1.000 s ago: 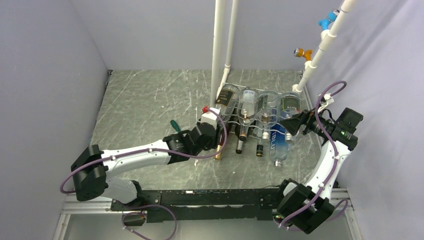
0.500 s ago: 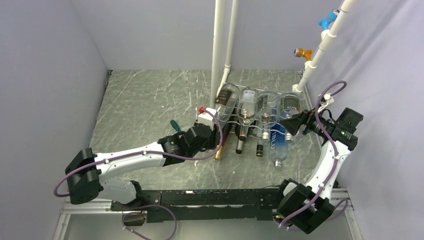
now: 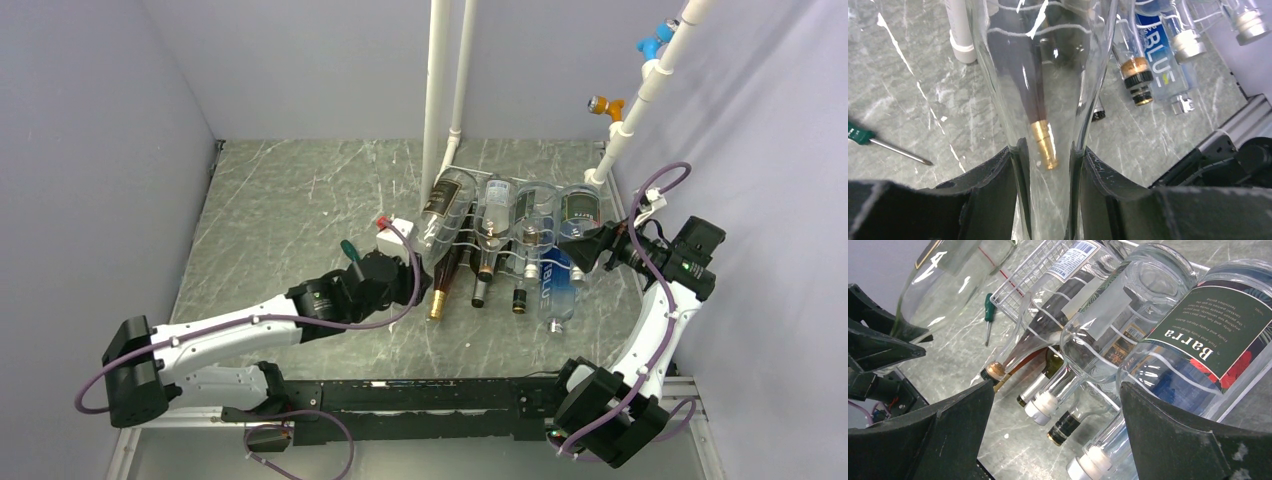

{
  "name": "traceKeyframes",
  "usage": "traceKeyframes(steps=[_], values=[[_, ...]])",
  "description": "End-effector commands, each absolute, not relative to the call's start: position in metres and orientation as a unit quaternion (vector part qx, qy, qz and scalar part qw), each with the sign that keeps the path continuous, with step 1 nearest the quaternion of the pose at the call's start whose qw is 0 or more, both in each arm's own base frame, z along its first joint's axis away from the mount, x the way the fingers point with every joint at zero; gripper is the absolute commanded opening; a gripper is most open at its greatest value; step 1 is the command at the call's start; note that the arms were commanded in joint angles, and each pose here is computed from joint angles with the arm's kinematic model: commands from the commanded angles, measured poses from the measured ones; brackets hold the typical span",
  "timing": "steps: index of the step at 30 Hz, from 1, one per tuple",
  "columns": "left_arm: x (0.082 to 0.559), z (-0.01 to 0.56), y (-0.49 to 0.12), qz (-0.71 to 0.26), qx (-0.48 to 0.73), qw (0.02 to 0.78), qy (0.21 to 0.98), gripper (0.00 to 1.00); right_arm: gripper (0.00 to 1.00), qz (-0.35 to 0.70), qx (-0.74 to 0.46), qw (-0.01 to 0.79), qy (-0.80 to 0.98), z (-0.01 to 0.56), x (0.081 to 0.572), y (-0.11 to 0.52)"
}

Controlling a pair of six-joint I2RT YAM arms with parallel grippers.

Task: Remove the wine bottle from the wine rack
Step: Pick up the wine bottle from the wine rack.

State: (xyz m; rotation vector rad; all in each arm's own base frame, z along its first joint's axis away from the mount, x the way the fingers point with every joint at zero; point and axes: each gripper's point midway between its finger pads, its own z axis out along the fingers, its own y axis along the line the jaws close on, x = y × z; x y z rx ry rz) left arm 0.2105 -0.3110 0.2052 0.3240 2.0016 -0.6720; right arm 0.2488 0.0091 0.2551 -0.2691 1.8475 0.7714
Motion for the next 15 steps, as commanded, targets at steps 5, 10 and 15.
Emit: traceKeyframes(steps=[5,10,15], values=[[0.201,0.303,-0.303,-0.413,0.071,0.549,0.723,0.00,1.00,0.314,-0.185,0.525,0.769,0.267,0.247,0.023],[0.188,0.306,-0.290,-0.426,0.079,0.544,0.718,0.00,1.00,0.306,-0.251,0.491,0.776,0.264,0.249,0.046],[0.175,0.305,-0.278,-0.431,0.091,0.530,0.725,0.00,1.00,0.279,-0.345,0.472,0.762,0.269,0.249,0.071]])
